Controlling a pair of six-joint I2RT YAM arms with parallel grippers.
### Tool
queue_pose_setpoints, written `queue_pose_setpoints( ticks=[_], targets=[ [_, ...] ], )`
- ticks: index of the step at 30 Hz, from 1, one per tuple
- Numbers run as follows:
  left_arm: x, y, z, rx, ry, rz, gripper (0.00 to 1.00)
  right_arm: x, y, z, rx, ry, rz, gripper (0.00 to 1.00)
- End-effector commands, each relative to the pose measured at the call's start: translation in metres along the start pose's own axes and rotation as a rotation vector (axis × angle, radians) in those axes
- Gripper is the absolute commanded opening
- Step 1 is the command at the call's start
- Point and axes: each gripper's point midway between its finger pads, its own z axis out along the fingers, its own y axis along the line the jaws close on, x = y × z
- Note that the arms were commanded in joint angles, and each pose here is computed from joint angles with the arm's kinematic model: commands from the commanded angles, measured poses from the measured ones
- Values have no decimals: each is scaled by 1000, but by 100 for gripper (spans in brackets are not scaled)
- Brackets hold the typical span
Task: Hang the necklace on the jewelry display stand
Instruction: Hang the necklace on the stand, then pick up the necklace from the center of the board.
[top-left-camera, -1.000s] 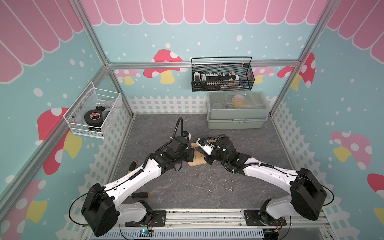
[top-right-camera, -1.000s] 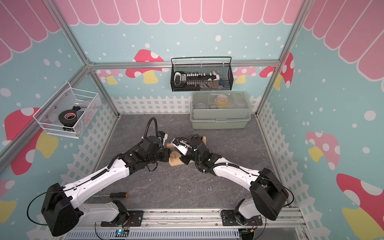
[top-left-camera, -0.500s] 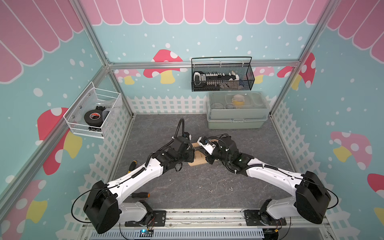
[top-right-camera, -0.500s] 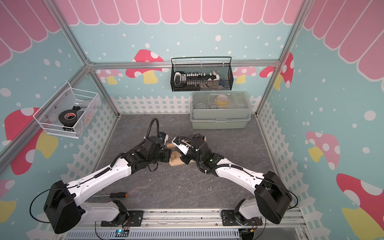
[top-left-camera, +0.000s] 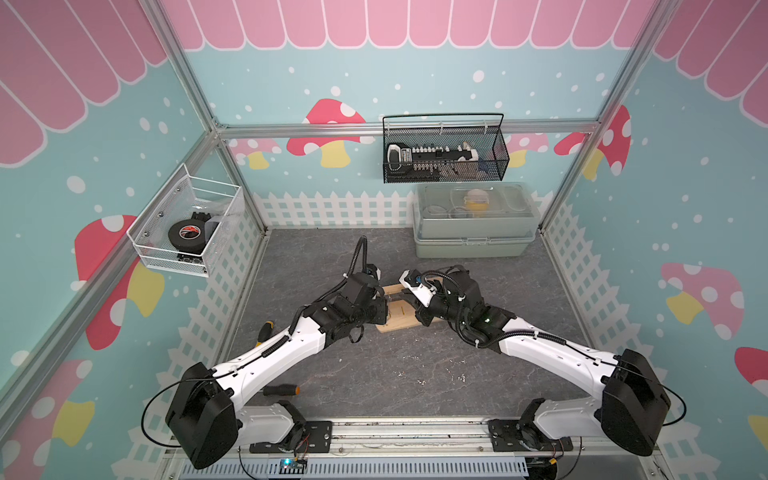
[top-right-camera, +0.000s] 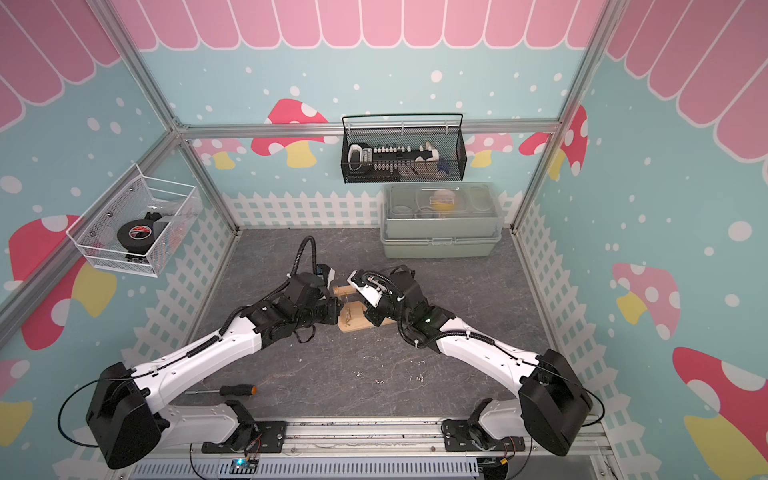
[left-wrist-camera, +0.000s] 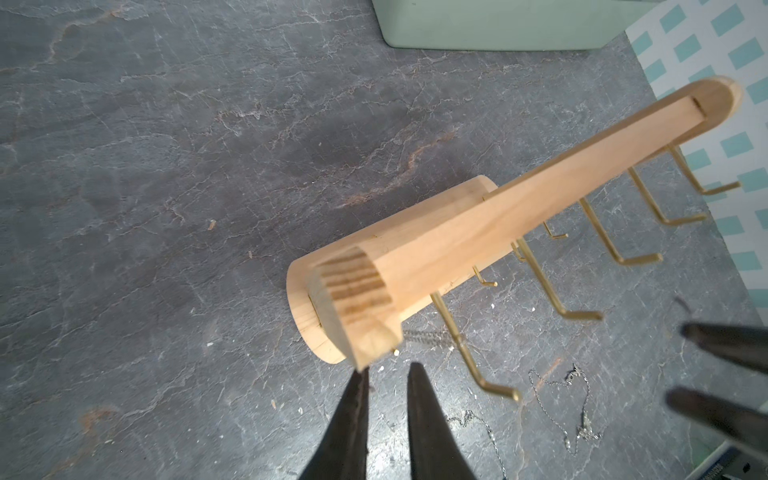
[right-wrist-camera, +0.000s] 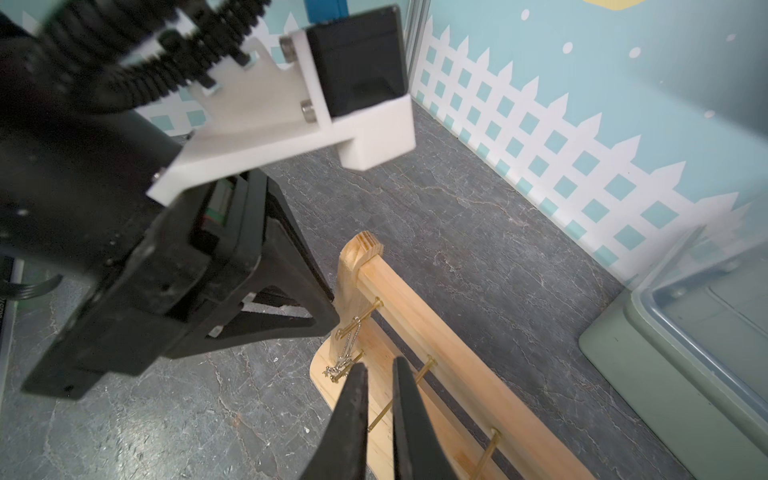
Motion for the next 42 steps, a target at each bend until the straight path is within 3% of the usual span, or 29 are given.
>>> queue_pose_setpoints(
  ticks=[1, 16, 24, 27, 29, 34, 42],
  targets=[
    [-16, 7, -18, -28, -65, -13, 19, 3, -4, -1, 4, 8, -3, 14],
    [-27, 58, -39, -119, -106, -128, 22, 22, -7, -9, 34, 82, 86, 32],
    [-11, 78, -35, -207, -59, -157, 39, 34, -16, -27, 111, 96, 203, 39],
    [-3, 83, -33, -218, -56, -190, 58, 43, -18, -33, 128, 142, 222, 48],
    [6, 84, -35, -214, -36, -208, 59, 54, -16, -36, 122, 192, 245, 50],
    [55, 69, -32, -159, 93, -241, 57, 88, -3, -47, 108, 314, 358, 46],
    [116, -9, -28, -8, 233, -74, 50, 125, -10, -69, 238, 385, 488, 38]
  ],
)
